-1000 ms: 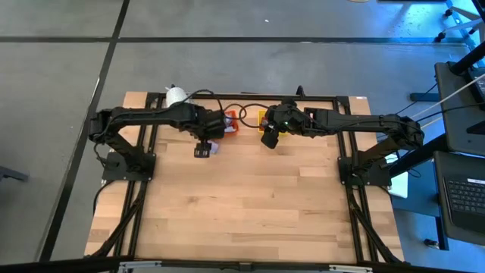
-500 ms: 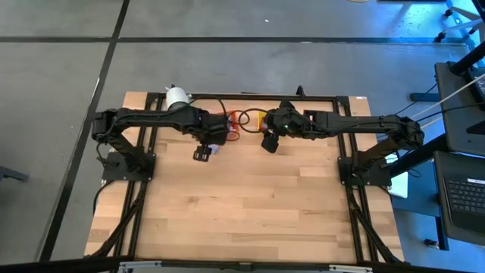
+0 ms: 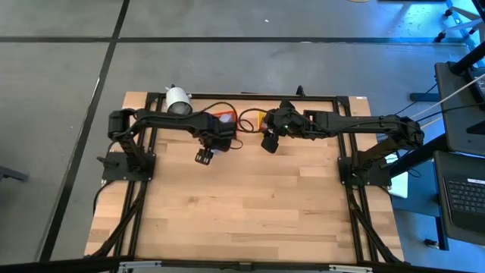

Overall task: Pick & Place Office items
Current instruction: Put the purple charger adapter into the orange bin

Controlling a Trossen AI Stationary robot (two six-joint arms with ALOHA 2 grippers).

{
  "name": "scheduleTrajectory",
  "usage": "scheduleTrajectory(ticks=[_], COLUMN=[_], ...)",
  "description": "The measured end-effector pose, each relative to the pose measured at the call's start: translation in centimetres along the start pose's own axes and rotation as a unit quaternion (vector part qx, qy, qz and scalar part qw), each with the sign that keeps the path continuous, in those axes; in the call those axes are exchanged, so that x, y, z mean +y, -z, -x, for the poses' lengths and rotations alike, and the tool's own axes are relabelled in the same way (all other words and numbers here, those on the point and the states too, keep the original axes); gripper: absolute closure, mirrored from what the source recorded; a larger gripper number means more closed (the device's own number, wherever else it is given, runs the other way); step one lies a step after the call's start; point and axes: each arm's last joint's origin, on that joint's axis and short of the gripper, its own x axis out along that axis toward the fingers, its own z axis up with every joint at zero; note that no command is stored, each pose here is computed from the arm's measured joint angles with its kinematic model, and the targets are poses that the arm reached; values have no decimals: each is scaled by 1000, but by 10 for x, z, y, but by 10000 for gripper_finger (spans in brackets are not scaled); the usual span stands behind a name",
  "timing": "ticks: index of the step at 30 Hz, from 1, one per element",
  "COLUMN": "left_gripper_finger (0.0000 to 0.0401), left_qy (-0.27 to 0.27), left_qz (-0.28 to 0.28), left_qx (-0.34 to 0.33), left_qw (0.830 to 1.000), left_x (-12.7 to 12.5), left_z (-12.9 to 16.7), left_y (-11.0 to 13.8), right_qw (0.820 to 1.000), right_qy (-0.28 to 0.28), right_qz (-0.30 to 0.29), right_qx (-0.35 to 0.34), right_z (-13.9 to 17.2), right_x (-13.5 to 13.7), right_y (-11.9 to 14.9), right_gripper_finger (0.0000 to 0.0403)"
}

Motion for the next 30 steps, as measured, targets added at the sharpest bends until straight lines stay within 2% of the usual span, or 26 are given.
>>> scheduleTrajectory(ticks=[11,21,30], left_gripper_finger=[139,139,139], left_qy=[2,5,-20], left_qz=[-24,-32,-44], left_qx=[6,34,10], left_qw=[1000,999,999], left_x=[5,4,10], left_z=[-17,-40,-45], left_y=[-7,4,2], right_qw=[1000,1000,1000], right_qy=[-2,-8,-19], right_qz=[3,8,8], right_qx=[1,1,2], right_z=[1,2,2], right_x=[2,6,7], right_y=[1,1,1], right_gripper_finger=[158,158,158])
